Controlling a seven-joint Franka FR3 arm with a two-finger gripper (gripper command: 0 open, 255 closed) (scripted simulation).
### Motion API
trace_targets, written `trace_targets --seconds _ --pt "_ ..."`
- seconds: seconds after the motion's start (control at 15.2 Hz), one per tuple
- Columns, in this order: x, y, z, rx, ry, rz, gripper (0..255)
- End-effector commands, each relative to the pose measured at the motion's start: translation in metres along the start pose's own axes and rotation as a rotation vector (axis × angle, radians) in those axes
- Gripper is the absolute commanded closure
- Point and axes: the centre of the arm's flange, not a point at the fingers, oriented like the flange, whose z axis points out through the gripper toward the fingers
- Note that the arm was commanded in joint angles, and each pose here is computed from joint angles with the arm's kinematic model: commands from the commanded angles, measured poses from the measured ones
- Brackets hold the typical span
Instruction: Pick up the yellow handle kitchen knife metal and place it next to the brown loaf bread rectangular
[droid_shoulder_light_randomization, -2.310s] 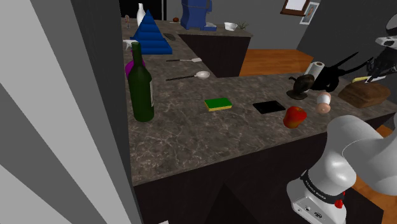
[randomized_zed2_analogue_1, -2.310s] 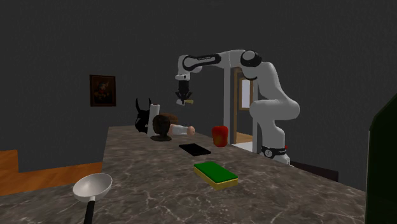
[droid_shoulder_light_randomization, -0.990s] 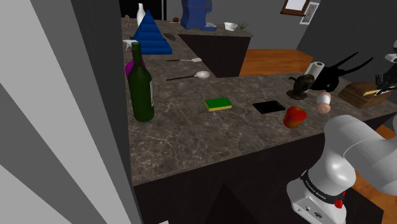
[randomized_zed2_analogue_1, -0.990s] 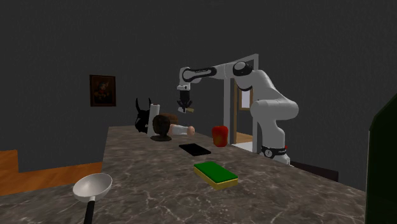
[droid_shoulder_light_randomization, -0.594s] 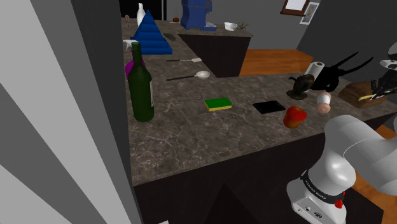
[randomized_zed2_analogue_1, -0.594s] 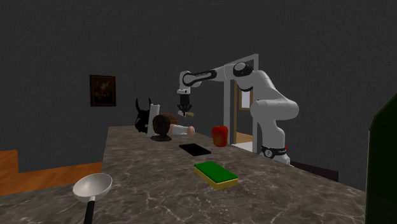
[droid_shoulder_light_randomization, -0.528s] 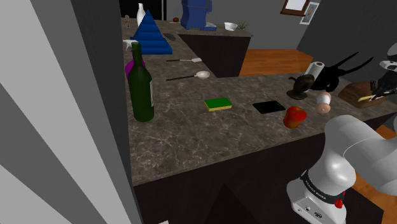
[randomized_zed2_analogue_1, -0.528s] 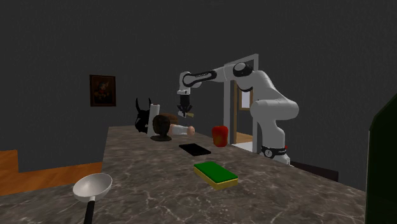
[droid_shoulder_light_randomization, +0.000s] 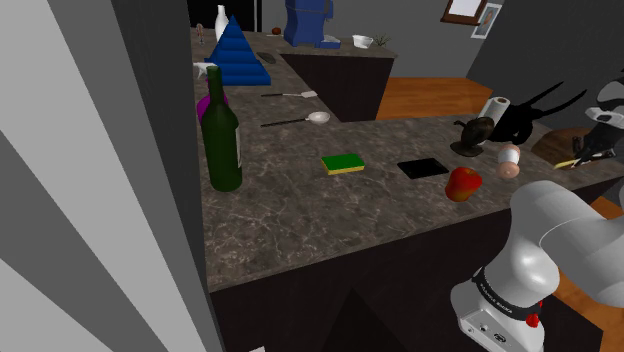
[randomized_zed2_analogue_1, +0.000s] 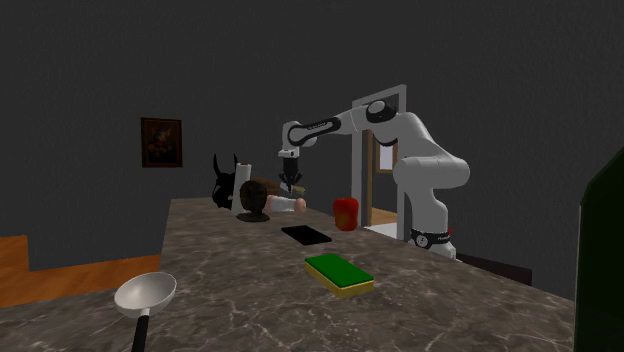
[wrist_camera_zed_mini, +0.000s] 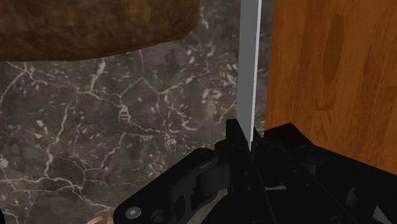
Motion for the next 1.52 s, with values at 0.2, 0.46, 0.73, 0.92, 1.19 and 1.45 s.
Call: trace_targets --seconds 0.2,0.46,0.73,0.92,1.19,1.45 --pt "0.0 0.0 0.027 0.0 0.0 0.0 255" --pt "0.001 0.0 0.047 0.0 0.0 0.0 255" --pt "0.001 0.0 0.047 0.0 0.0 0.0 255" --pt "0.001 0.0 0.047 0.0 0.0 0.0 255" --pt "0.001 0.0 0.047 0.0 0.0 0.0 0" --pt "0.001 0.0 0.021 0.0 0.0 0.0 0"
